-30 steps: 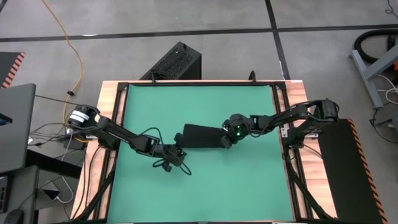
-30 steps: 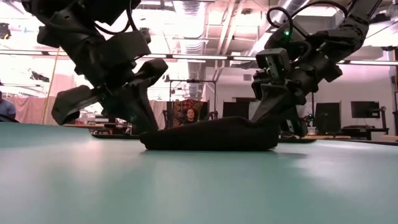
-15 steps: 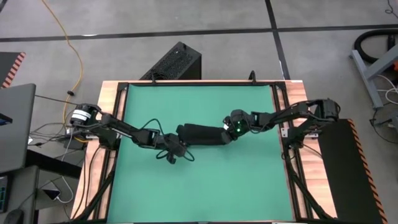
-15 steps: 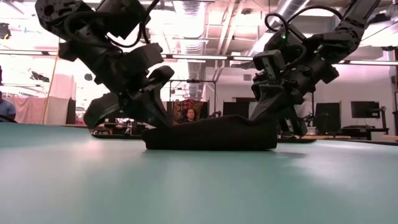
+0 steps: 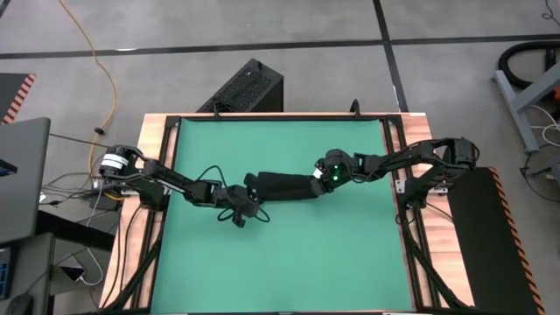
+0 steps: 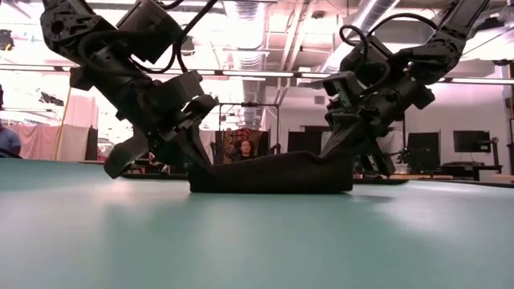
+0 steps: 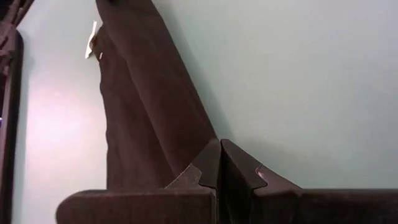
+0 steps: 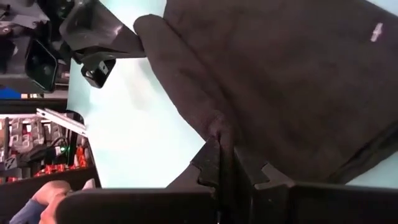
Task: Roll towel
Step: Roll the black towel
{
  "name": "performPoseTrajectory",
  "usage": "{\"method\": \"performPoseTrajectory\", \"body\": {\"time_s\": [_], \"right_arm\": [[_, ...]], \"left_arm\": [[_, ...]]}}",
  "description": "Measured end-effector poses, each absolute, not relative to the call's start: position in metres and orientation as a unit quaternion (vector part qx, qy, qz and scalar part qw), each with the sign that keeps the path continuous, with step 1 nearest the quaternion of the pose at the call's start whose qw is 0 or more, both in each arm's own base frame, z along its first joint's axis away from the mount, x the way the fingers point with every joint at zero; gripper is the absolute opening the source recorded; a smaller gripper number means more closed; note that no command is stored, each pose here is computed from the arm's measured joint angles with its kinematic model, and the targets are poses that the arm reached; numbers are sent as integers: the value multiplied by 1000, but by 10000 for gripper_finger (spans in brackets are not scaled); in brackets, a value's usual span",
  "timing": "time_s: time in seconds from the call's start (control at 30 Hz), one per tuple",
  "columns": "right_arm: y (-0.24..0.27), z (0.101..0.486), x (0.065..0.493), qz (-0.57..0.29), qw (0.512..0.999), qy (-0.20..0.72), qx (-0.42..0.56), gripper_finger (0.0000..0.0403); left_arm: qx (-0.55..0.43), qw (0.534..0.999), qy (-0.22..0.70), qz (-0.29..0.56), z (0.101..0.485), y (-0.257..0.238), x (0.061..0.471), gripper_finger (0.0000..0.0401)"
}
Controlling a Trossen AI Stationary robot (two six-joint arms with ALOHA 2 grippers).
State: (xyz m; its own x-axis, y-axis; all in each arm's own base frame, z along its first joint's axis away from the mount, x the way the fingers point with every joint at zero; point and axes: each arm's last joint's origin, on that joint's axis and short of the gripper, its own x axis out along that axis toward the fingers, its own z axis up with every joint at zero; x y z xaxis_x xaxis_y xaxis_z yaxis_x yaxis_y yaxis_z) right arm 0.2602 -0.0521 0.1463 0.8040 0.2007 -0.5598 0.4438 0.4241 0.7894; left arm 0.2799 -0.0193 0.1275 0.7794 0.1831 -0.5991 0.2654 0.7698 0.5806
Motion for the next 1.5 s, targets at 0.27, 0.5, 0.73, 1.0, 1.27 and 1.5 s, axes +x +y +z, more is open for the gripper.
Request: {"method": "performPoseTrajectory", "body": {"time_s": [0.27, 0.5, 0.73, 1.0, 1.27, 1.5], "right_arm": [[-52, 143, 258, -101, 779, 312, 535, 29], [-54, 143, 258, -108, 780, 308, 534, 29], [-54, 143, 258, -108, 780, 308, 533, 29], [-54, 143, 258, -109, 780, 309, 533, 29], [-54, 141, 257, -127, 779, 312, 529, 33], [-55, 141, 256, -135, 777, 313, 529, 39]], "left_arm": [[348, 878, 327, -15, 129, -16, 281, 0], [337, 885, 322, -6, 130, -5, 283, 0], [312, 895, 320, -10, 130, 9, 283, 0], [294, 908, 299, -5, 125, 21, 275, 0], [291, 909, 298, -15, 122, 23, 273, 0], [287, 914, 286, -12, 124, 28, 273, 0]]}}
